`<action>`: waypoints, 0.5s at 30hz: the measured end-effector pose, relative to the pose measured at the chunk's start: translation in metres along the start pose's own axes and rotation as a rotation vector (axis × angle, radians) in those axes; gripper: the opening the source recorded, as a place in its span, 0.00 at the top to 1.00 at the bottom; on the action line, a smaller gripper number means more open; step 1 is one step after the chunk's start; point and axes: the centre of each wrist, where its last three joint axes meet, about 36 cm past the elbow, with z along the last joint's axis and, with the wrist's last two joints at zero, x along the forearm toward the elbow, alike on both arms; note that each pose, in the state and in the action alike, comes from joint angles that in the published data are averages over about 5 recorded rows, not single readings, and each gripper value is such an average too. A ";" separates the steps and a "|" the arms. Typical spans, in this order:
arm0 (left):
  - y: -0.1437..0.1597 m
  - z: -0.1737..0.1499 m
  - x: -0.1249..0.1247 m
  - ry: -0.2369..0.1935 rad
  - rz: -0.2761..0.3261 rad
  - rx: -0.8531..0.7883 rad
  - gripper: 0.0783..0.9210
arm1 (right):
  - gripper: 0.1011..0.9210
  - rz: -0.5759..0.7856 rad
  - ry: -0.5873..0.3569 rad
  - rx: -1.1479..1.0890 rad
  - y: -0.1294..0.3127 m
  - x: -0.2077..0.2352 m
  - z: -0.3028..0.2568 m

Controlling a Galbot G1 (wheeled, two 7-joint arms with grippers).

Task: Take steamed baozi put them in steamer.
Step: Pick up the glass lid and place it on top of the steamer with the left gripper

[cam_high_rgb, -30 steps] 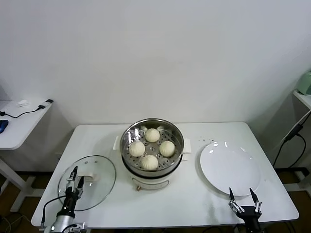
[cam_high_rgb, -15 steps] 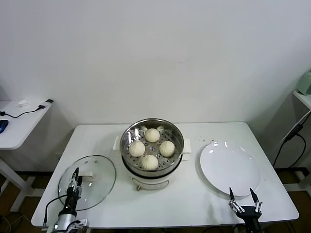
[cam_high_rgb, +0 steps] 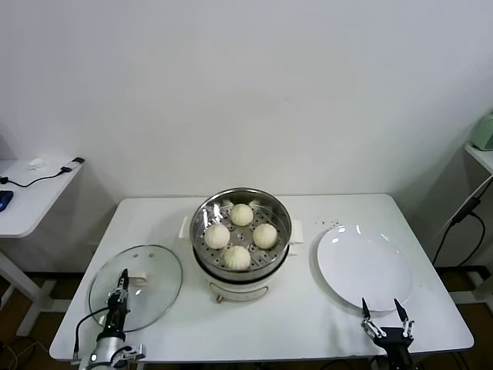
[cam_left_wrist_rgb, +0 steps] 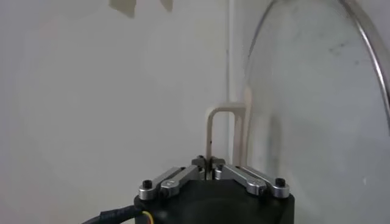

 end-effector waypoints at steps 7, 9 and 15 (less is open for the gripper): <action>0.019 0.006 -0.005 0.015 -0.029 0.025 0.94 | 0.12 0.004 -0.003 0.001 -0.001 0.000 -0.001; 0.030 0.010 -0.006 0.021 -0.039 0.034 0.94 | 0.12 0.010 -0.001 0.004 -0.001 0.000 0.000; 0.079 0.029 -0.011 0.055 -0.063 0.056 0.94 | 0.12 0.026 0.013 0.027 -0.004 0.000 0.002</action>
